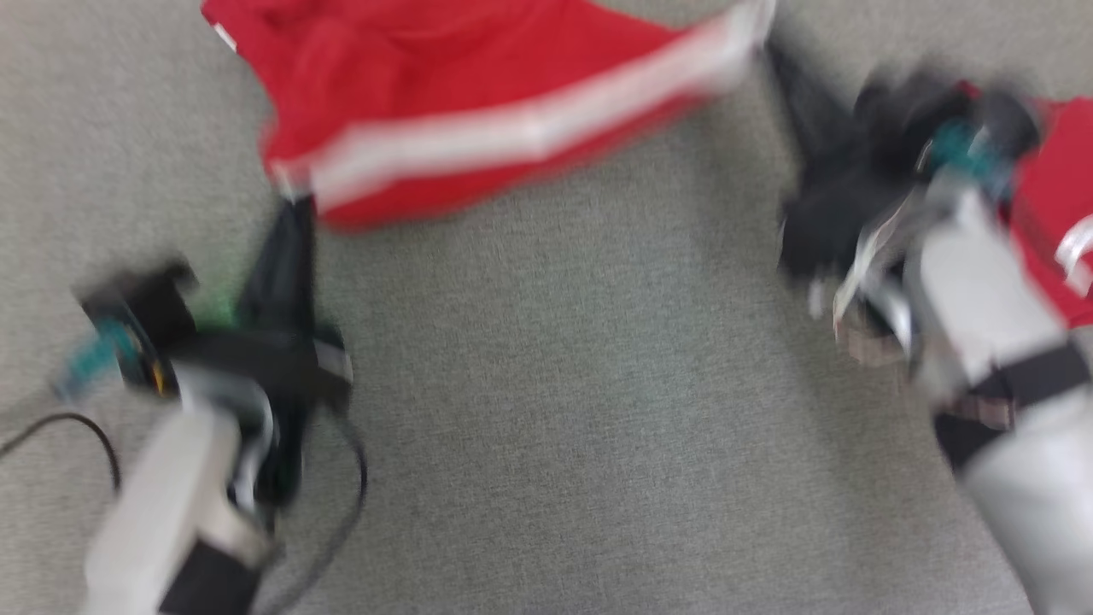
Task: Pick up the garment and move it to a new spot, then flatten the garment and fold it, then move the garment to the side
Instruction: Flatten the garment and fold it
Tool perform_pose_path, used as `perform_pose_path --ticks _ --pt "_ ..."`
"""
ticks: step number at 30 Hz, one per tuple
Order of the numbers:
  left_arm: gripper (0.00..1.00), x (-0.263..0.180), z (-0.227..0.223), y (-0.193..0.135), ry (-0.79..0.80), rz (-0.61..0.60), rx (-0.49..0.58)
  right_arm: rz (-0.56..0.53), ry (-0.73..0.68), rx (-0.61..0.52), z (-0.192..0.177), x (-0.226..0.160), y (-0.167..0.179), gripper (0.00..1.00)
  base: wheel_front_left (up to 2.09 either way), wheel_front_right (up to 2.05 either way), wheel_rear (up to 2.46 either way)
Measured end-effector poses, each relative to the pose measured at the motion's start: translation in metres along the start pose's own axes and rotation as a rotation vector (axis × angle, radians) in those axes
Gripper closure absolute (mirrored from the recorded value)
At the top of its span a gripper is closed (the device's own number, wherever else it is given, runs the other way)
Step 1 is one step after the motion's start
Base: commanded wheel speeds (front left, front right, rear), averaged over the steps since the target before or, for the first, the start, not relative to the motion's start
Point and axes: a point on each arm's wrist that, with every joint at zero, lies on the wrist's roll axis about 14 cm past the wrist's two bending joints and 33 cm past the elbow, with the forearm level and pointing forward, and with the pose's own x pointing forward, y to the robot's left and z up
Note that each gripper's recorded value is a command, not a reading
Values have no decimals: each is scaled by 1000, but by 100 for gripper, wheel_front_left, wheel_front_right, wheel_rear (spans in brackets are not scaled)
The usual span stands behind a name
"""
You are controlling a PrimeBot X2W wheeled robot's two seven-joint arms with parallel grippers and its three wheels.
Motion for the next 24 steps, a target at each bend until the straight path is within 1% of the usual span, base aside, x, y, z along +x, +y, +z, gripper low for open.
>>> perform_pose_path --ticks 2,6,11,14,15,16,19,21,24 --pt "100 -23 -21 5 68 21 11 32 92 60 -23 -23 12 100 0 0 0" --pt "100 -64 -40 6 149 58 6 80 196 133 -30 -71 23 100 0 0 0" --pt "100 -116 -67 -6 307 70 -28 127 366 262 -50 -142 45 100 0 0 0" --pt "100 -148 -74 -11 366 82 -43 148 460 324 -57 -184 58 100 0 0 0" --pt "100 -156 -74 -12 379 86 -40 154 492 339 -60 -198 62 100 0 0 0" --pt "100 -174 -77 -19 421 72 -19 161 559 354 -66 -225 68 100 0 0 0" --pt "100 -203 -84 -25 514 51 30 154 661 396 -77 -265 76 100 0 0 0" --pt "100 -225 -90 -27 572 63 41 153 695 434 -78 -285 84 100 0 0 0" --pt "100 -256 -97 -29 647 87 42 143 708 462 -73 -302 92 100 0 0 0"
